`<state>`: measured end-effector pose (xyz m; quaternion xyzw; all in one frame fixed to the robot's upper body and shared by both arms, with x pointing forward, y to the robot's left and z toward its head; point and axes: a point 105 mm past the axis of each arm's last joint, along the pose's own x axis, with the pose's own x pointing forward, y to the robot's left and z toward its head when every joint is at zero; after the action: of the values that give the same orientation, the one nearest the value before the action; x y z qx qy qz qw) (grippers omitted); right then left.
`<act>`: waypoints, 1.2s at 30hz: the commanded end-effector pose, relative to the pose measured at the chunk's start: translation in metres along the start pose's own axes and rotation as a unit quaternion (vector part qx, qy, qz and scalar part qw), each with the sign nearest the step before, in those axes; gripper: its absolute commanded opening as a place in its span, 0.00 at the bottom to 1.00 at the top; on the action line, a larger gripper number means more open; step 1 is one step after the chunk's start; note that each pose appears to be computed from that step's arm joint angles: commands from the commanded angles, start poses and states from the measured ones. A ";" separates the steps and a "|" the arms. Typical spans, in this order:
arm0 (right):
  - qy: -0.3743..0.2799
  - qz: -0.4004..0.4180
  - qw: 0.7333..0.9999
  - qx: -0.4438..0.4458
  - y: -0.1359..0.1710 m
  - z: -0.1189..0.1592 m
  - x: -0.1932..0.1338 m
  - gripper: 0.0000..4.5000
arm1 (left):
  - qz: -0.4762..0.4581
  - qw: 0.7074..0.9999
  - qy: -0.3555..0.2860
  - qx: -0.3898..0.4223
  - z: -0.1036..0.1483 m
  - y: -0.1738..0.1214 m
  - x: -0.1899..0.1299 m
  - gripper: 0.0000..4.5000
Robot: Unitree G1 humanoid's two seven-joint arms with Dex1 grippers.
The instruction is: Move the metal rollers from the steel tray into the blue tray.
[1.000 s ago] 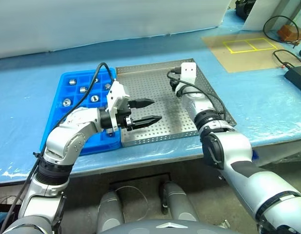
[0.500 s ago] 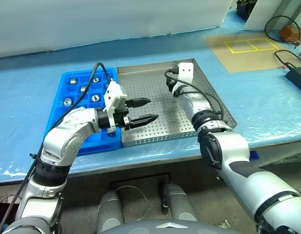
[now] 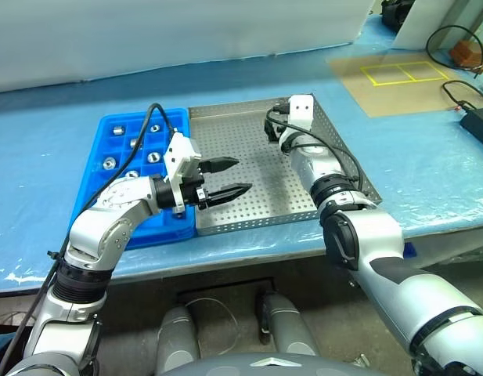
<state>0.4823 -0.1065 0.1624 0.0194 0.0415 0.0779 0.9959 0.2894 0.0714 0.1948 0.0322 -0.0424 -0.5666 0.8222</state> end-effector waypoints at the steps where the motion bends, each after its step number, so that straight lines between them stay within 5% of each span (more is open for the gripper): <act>1: -0.055 0.012 0.998 -0.012 0.007 0.036 0.002 0.99 | -0.003 0.999 -0.020 0.031 0.017 -0.002 0.000 0.74; 36: -0.032 -0.046 0.998 -0.008 -0.015 0.030 0.001 0.99 | 0.008 0.999 -0.022 0.040 0.020 0.003 0.003 0.74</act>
<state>0.4851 -0.1248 0.1687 0.0051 0.0385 0.0315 0.9987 0.2943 0.0697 0.2031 0.0417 -0.0546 -0.5585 0.8266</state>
